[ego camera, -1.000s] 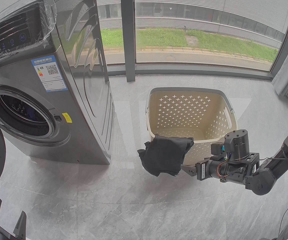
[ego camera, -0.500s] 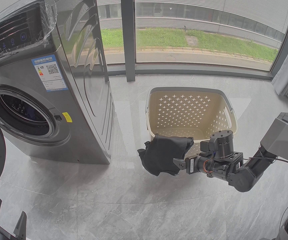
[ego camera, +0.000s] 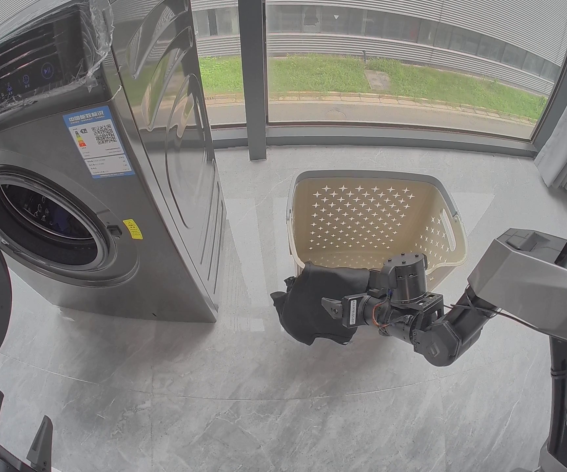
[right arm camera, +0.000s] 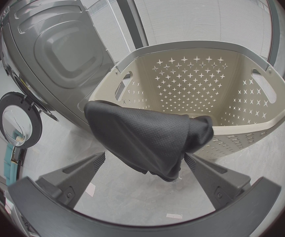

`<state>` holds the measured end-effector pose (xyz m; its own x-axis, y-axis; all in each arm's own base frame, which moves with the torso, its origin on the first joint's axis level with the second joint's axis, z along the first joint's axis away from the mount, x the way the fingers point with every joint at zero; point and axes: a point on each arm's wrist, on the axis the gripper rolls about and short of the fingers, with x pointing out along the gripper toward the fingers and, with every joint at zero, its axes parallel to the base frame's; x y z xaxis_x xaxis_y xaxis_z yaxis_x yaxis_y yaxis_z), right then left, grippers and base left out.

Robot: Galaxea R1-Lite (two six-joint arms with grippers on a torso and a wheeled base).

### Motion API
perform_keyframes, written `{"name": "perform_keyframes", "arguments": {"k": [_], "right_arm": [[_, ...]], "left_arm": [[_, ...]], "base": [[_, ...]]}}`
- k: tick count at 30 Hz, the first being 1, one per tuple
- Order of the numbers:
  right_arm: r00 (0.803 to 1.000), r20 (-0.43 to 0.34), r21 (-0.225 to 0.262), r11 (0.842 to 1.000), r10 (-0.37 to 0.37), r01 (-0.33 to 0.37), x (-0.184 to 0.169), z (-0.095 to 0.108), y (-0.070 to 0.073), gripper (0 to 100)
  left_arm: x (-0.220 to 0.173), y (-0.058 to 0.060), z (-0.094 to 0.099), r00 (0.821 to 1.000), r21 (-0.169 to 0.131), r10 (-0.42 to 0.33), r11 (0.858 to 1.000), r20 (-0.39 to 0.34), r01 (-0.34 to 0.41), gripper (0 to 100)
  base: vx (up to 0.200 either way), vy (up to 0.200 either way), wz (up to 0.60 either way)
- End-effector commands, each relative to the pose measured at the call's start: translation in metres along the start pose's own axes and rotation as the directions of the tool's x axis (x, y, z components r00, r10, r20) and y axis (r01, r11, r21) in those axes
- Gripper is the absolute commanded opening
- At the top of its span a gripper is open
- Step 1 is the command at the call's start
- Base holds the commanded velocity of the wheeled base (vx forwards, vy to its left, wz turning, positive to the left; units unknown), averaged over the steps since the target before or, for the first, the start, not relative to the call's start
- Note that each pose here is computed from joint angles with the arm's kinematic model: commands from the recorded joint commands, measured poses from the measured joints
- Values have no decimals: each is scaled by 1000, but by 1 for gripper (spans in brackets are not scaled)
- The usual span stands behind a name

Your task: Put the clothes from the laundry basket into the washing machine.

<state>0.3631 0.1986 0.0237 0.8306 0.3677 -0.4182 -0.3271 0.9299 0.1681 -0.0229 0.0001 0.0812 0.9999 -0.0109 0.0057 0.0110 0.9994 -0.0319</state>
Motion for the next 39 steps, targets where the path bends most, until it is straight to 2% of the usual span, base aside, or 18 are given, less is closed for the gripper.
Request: {"name": "perform_keyframes", "arguments": {"k": [1,5,7,16,17,28,32,37,39], "right_arm": [[1000,-3,2,1000,-19,19,16,-7,-3,100],[997,22,15,997,-77,77,27,-4,-14,100],[996,34,21,996,-83,82,31,-1,-17,100],[996,62,20,998,-66,64,31,1,-12,100],[995,73,20,998,-62,60,31,3,-11,0],[993,108,21,999,-41,39,24,10,-4,0],[988,154,19,999,-28,26,1,26,0,0],[975,223,18,1000,1,-5,-47,57,10,0],[963,270,17,1000,17,-23,-75,74,14,0]], "left_arm": [[0,0,-5,1000,0,-3,1000,-1,3,100],[0,0,-5,1000,0,-1,1000,-1,1,100],[0,0,-5,1000,0,-1,1000,-1,1,100],[0,0,-5,1000,-2,-3,1000,-1,3,100],[0,0,-5,1000,-2,-3,1000,-1,3,100],[0,0,-5,1000,-8,0,1000,-1,0,100],[0,0,-5,1000,-8,2,1000,-1,-2,100],[0,0,-5,1000,-8,0,1000,-1,0,100],[0,0,-5,1000,-8,0,1000,-1,0,100]], "base": [[0,0,0],[0,0,0],[0,0,0],[0,0,0],[0,0,0],[0,0,0],[0,0,0],[0,0,0],[0,0,0]]}}
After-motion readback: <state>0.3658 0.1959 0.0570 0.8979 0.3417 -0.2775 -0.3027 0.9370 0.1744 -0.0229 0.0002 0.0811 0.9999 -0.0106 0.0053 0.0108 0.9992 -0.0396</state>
